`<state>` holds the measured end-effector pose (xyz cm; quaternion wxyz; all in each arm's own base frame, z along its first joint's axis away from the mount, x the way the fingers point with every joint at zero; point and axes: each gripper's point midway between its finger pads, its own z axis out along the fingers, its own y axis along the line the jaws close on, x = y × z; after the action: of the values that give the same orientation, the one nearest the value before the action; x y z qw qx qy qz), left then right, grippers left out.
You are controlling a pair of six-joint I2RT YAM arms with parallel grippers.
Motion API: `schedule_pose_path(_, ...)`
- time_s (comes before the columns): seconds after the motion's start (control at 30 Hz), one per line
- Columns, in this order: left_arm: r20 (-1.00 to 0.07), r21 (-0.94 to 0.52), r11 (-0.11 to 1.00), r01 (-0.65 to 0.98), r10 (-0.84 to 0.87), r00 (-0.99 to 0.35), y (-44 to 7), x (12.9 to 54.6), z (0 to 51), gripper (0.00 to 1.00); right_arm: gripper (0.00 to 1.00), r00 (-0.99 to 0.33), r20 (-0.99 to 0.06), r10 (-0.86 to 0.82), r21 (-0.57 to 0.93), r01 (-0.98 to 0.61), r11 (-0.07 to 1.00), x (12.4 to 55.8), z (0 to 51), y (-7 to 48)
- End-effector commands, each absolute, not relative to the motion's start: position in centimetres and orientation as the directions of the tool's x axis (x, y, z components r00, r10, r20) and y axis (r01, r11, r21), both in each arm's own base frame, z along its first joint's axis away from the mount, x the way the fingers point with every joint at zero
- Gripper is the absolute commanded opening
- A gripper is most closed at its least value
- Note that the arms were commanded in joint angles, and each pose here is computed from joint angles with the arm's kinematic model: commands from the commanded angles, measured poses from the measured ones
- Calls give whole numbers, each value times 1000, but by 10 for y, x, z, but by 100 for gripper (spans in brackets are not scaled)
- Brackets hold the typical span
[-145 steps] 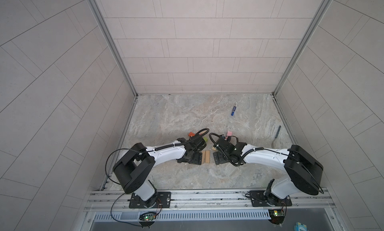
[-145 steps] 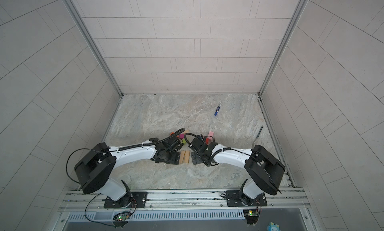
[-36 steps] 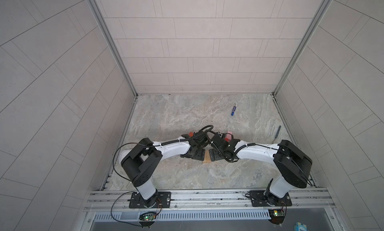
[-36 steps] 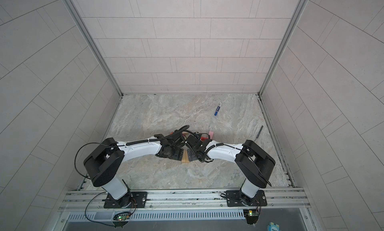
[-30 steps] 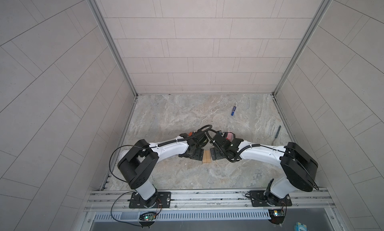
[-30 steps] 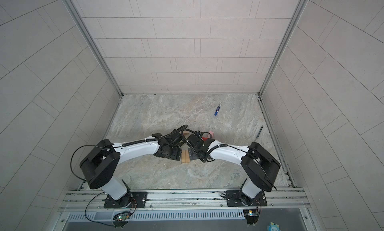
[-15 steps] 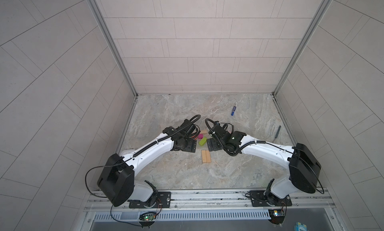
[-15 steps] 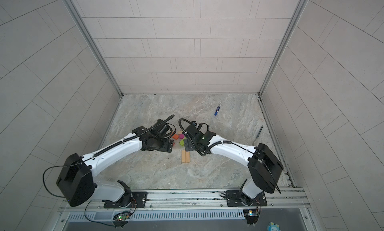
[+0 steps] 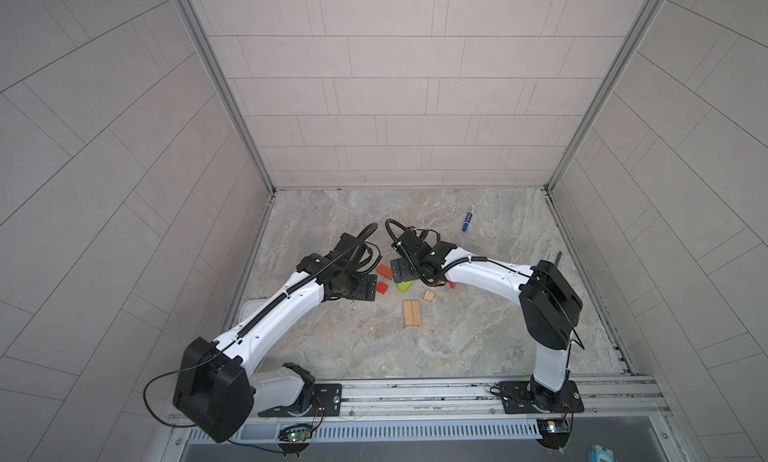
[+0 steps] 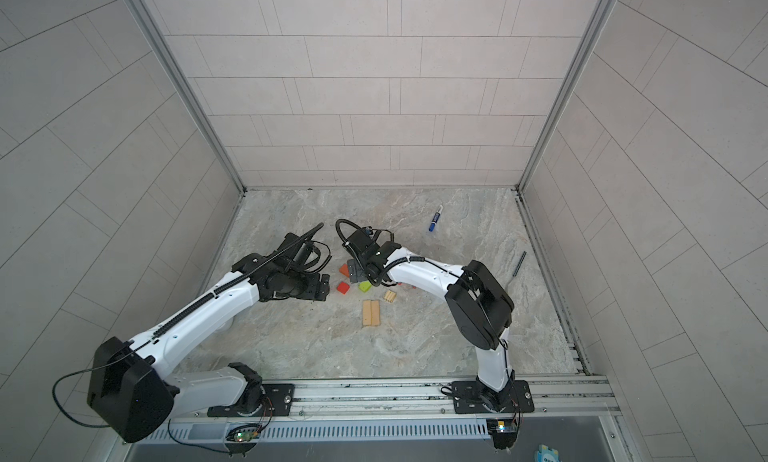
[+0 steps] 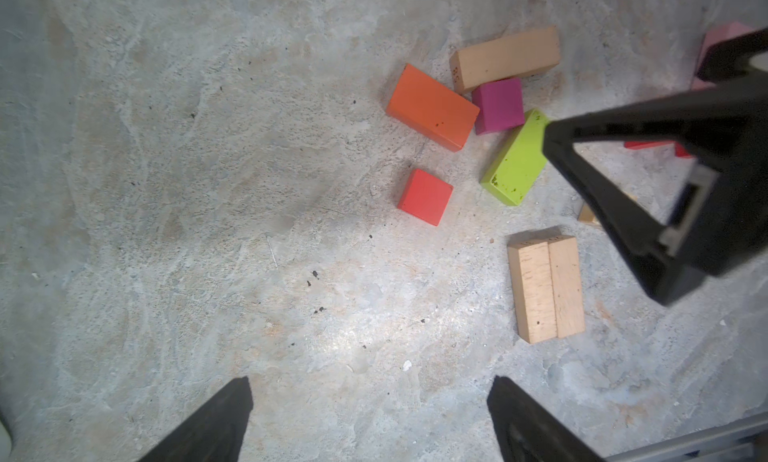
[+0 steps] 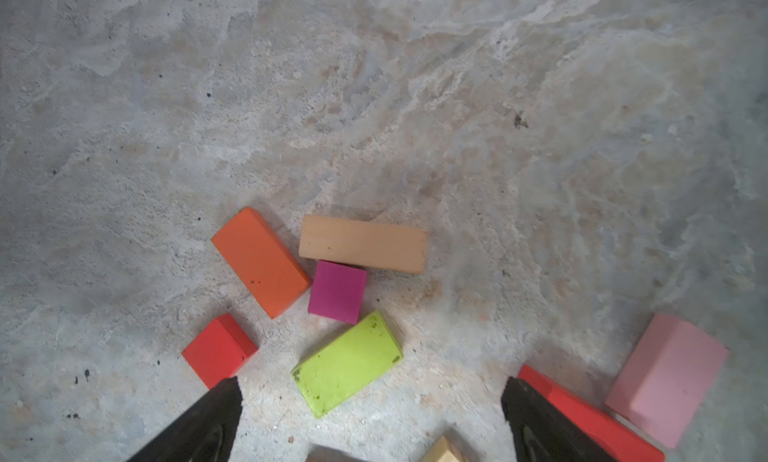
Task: Build the wood block tower
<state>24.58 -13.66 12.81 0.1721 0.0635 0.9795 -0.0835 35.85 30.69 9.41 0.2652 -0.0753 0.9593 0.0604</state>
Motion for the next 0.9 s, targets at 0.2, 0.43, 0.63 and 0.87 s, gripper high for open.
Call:
schedule_pose_path(0.2,-353,-173,966,191,120,-928,-140,242,130,96,99,-870,-491,-48,93,-106,990,390,74,324)
schedule_pose_path(0.43,-357,-185,963,197,121,-926,-142,242,130,96,99,-880,-472,-43,68,-84,994,404,53,324)
schedule_pose_path(0.63,-356,-191,959,208,130,-925,-144,242,130,96,96,-888,-456,-52,34,-76,997,409,38,316)
schedule_pose_path(0.87,-354,-196,958,208,129,-926,-145,242,129,96,92,-893,-447,-60,16,-75,997,409,31,311)
